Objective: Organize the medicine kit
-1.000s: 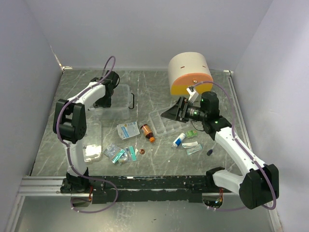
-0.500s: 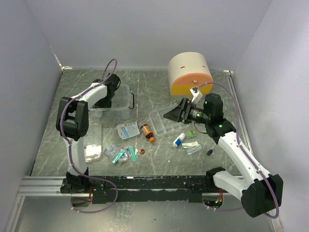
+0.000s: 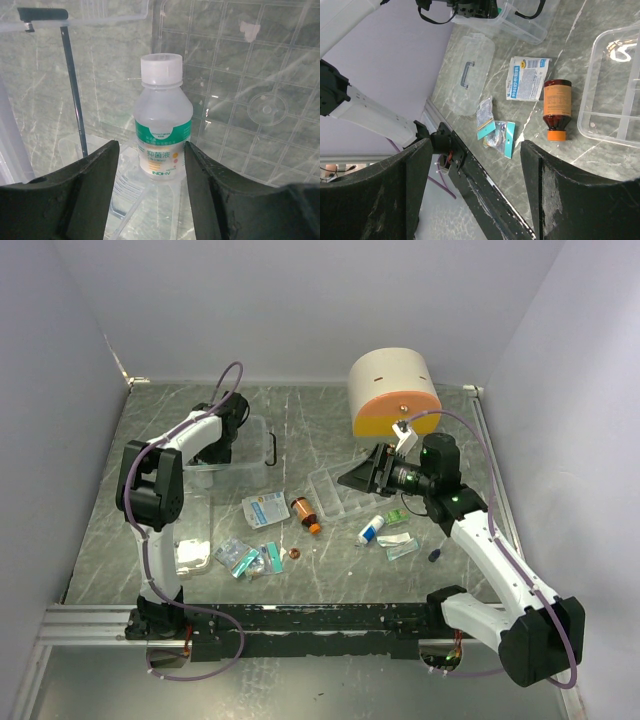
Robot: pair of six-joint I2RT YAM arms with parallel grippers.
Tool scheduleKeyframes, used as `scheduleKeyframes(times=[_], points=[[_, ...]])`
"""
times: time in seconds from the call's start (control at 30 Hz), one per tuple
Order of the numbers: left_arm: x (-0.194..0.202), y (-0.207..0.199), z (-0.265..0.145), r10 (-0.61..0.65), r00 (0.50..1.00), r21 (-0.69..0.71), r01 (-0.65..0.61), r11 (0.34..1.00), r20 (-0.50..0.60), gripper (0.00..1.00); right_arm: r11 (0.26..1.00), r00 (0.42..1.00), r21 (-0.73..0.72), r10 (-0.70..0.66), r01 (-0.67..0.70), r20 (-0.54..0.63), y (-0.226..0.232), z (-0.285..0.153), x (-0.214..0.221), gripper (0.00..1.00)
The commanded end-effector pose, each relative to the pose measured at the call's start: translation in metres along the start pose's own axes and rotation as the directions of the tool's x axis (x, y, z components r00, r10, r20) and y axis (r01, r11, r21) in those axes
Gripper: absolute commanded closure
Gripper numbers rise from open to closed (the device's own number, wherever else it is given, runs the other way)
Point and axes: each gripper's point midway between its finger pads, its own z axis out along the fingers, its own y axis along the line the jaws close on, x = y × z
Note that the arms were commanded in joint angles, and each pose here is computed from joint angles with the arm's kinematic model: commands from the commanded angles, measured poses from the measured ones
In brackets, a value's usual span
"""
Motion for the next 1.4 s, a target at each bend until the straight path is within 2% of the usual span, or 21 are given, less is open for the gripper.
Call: scheduleKeyframes(times=[0.0, 0.17, 0.2, 0.5, 0.67, 0.77, 0.83, 0.93, 1.1, 1.23, 1.37], points=[[-0.014, 0.008, -0.008, -0.016, 0.999, -0.004, 0.016, 1.0, 0.031, 0.37, 1.0, 1.0, -0.002, -0.022, 0.022, 0.008, 0.001, 0.0, -0.002, 0.28], [-0.019, 0.012, -0.013, -0.024, 0.999, -0.015, 0.025, 1.0, 0.044, 0.56, 1.0, 1.0, -0.004, -0.017, 0.017, 0.014, 0.0, 0.001, -0.001, 0.29], [-0.019, 0.014, -0.014, -0.023, 0.999, -0.026, 0.024, 0.999, 0.047, 0.57, 1.0, 1.0, -0.002, -0.016, 0.016, 0.013, -0.001, 0.001, -0.001, 0.29], [-0.017, 0.026, -0.016, 0.095, 0.994, -0.147, -0.087, 0.985, 0.051, 0.57, 1.0, 1.0, -0.003, -0.011, 0.011, 0.009, -0.004, 0.002, 0.002, 0.29], [-0.032, 0.019, -0.039, 0.066, 0.991, -0.094, -0.054, 0.994, 0.12, 0.55, 1.0, 1.0, 0.001, -0.013, 0.013, 0.012, -0.005, 0.003, 0.0, 0.29], [-0.046, 0.018, -0.068, 0.019, 0.981, -0.022, -0.015, 1.0, 0.195, 0.54, 0.999, 0.999, 0.03, -0.035, 0.035, 0.017, -0.009, 0.003, -0.003, 0.3], [-0.056, 0.019, -0.098, -0.037, 0.965, 0.072, 0.019, 0.997, 0.261, 0.52, 0.995, 0.997, 0.065, -0.074, 0.073, 0.005, -0.013, 0.003, -0.002, 0.3], [-0.068, 0.02, -0.143, -0.136, 0.92, 0.24, 0.047, 0.97, 0.369, 0.49, 0.979, 0.992, 0.162, -0.125, 0.125, -0.006, -0.025, 0.007, -0.001, 0.3], [-0.066, 0.023, -0.212, -0.252, 0.805, 0.482, -0.048, 0.875, 0.538, 0.4, 0.935, 0.977, 0.284, -0.2, 0.214, -0.079, -0.041, 0.029, 0.02, 0.31], [-0.052, 0.029, -0.263, -0.336, 0.693, 0.598, -0.171, 0.783, 0.638, 0.25, 0.863, 0.942, 0.379, -0.289, 0.333, -0.171, -0.05, 0.051, 0.048, 0.37], [-0.033, 0.034, -0.299, -0.407, 0.594, 0.653, -0.281, 0.704, 0.694, 0.15, 0.82, 0.902, 0.386, -0.338, 0.423, -0.269, -0.061, 0.069, 0.074, 0.43]])
